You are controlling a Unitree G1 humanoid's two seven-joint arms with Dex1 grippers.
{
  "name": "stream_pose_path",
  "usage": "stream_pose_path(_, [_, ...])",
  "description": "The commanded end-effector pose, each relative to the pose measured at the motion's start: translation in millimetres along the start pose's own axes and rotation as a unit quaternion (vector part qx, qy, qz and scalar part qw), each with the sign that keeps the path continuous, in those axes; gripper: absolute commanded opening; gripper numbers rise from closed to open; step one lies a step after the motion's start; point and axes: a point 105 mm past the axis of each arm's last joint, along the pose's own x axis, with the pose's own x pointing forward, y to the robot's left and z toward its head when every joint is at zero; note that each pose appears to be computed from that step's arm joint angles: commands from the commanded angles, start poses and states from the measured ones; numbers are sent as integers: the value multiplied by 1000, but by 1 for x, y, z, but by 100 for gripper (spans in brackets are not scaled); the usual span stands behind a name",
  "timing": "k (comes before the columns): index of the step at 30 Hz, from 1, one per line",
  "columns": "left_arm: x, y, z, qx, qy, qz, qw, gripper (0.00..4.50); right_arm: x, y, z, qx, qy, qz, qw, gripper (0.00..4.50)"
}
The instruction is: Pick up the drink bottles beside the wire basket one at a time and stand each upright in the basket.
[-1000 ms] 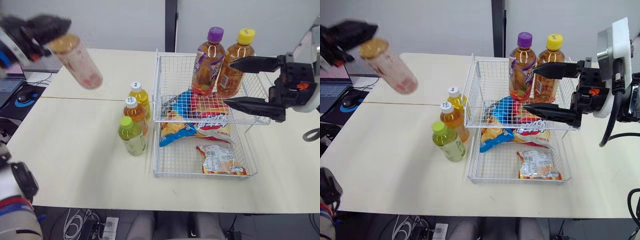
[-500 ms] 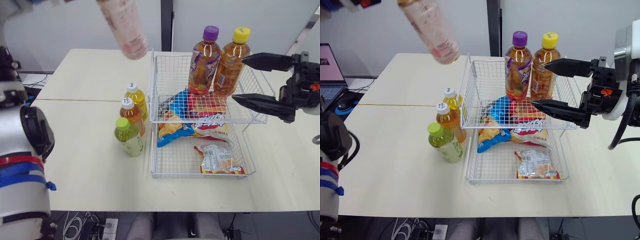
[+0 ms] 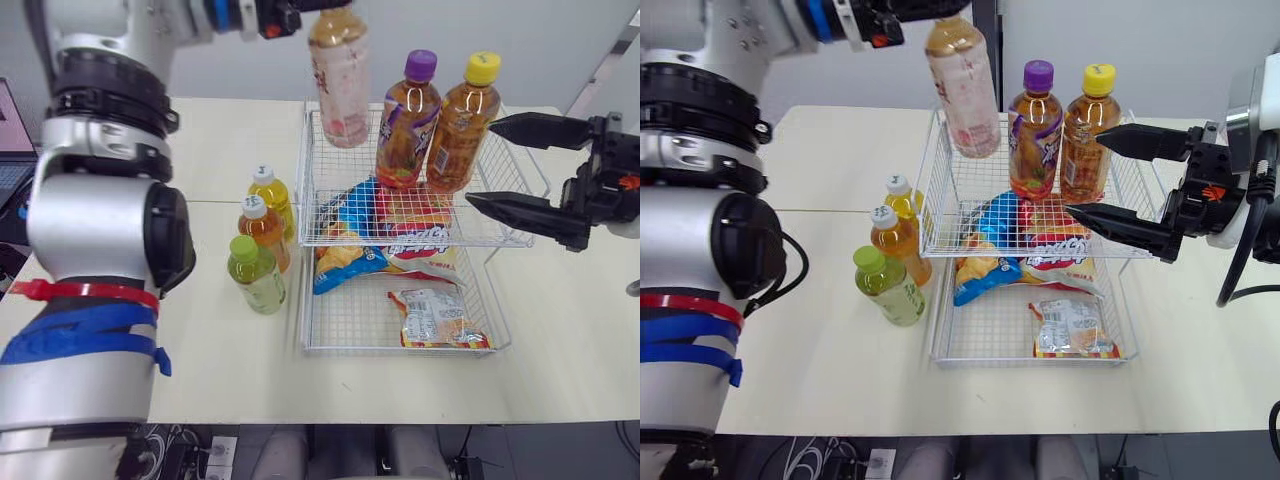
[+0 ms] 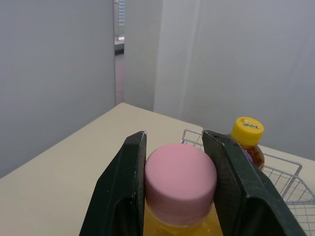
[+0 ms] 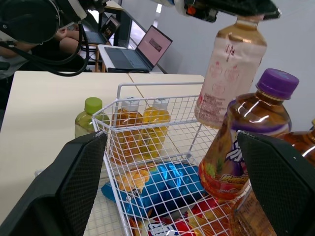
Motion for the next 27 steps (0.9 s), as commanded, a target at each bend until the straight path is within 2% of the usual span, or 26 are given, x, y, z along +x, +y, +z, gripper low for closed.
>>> stream_pose_path(1, [1,-5,12,40,-15,-5,999,137,-6,2,13,-28,-9,-10,1000,450])
stream_pose_path(5, [9,-2,-7,41,5,-1,999,137,-8,3,14,-26,-6,-13,1000,450])
stream_pose_path(13, [8,-9,-19,33,9,-30,999,137,-9,3,15,-26,-3,-14,1000,450])
stream_pose_path(15, [8,-8,-20,39,10,-27,999,211,-9,3,15,-26,0,-14,1000,450])
stream_pose_path(18, [5,-10,-18,57,16,-30,998,281,-9,2,15,-26,1,-13,1000,450])
stream_pose_path(19, [3,-10,-13,64,11,-28,998,326,-9,2,15,-26,1,-12,1000,450])
stream_pose_path(23, [-10,-10,8,79,-6,-20,997,446,-7,2,15,-27,2,-10,1000,450])
stream_pose_path(27, [-40,-17,29,94,-25,-22,995,446,-8,0,15,-30,5,-11,999,450])
